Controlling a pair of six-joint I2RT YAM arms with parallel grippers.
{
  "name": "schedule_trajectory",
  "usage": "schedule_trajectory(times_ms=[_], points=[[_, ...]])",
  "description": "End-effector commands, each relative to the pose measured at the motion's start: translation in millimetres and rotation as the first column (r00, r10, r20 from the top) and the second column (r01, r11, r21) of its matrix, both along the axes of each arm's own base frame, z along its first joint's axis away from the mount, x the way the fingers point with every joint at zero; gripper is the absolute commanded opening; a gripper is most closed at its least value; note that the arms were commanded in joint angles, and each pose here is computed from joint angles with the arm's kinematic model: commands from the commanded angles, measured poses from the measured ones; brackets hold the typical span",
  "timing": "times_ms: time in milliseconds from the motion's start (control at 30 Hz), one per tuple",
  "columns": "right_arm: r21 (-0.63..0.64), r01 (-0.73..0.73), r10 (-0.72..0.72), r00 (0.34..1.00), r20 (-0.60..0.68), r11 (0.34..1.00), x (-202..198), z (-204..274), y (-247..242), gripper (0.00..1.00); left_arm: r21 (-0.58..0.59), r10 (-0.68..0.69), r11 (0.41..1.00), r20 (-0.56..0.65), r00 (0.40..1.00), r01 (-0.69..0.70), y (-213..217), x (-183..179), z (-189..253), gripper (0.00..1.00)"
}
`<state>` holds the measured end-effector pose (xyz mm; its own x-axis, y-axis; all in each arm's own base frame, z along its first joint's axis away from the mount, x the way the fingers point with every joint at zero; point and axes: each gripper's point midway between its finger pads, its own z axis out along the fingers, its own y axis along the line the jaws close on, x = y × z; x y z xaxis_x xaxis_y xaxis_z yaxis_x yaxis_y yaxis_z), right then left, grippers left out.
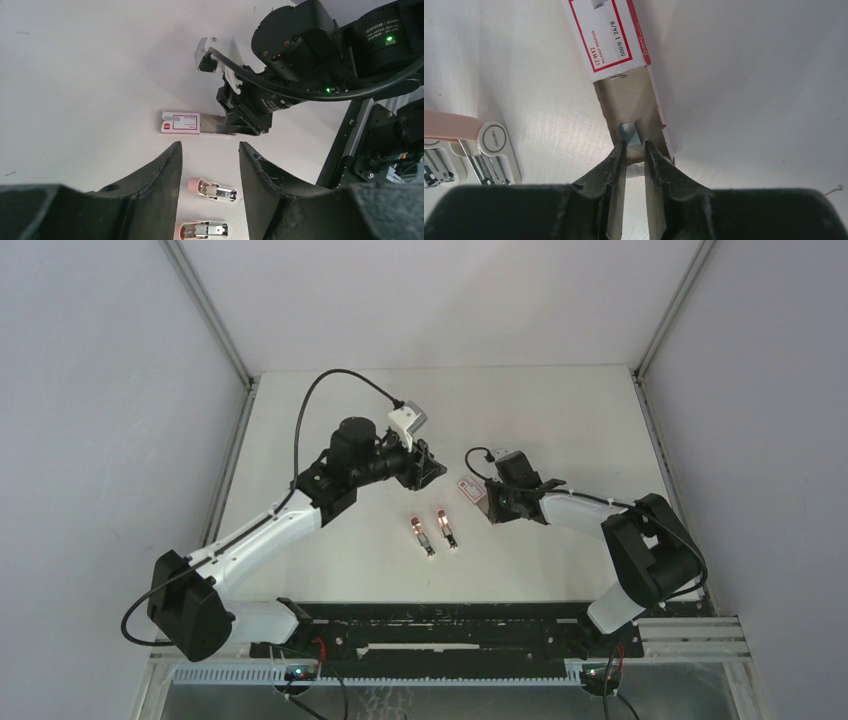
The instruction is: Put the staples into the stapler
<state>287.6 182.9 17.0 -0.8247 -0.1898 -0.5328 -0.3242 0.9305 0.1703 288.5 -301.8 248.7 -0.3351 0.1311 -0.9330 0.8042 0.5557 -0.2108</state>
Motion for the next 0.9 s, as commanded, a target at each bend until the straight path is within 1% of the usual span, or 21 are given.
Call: schedule_trajectory(times_ms=[0,133,300,467,533,600,733,867], points=[[0.004,-0.013,0.012,0.997,0.081,1.0,21,14,10,0.18,-0.094,0.057,0.994,0.05,0.997,-0.052,9,-2,24,0.49],[0.0,-0.018,0.018,0.996,0.082,1.0,21,13,12,0.17,-0.098,0.067,0.993,0.045,0.997,-0.062,14,-8,20,0.47],[0.018,-0.027,0.025,0.996,0.086,0.999,20,16,15,0.2,-0.096,0.091,0.992,0.044,0.995,-0.086,20,-10,16,0.46],[0.009,-0.026,0.025,0.996,0.084,1.0,21,15,15,0.12,-0.094,0.104,0.991,0.035,0.994,-0.1,23,-11,11,0.44],[0.008,-0.023,0.022,0.996,0.082,1.0,21,14,14,0.07,-0.097,0.106,0.99,0.03,0.994,-0.103,25,-14,10,0.43],[0.011,-0.022,0.021,0.996,0.082,1.0,21,15,15,0.04,-0.104,0.113,0.988,0.023,0.993,-0.11,27,-15,9,0.43],[0.011,-0.017,0.016,0.995,0.099,1.0,22,22,15,0.0,-0.118,0.13,0.985,0.012,0.991,-0.127,31,-18,6,0.42],[-0.005,-0.019,0.019,0.99,0.138,1.0,21,35,13,0.0,-0.117,0.137,0.984,-0.009,0.991,-0.137,34,-23,-2,0.41]])
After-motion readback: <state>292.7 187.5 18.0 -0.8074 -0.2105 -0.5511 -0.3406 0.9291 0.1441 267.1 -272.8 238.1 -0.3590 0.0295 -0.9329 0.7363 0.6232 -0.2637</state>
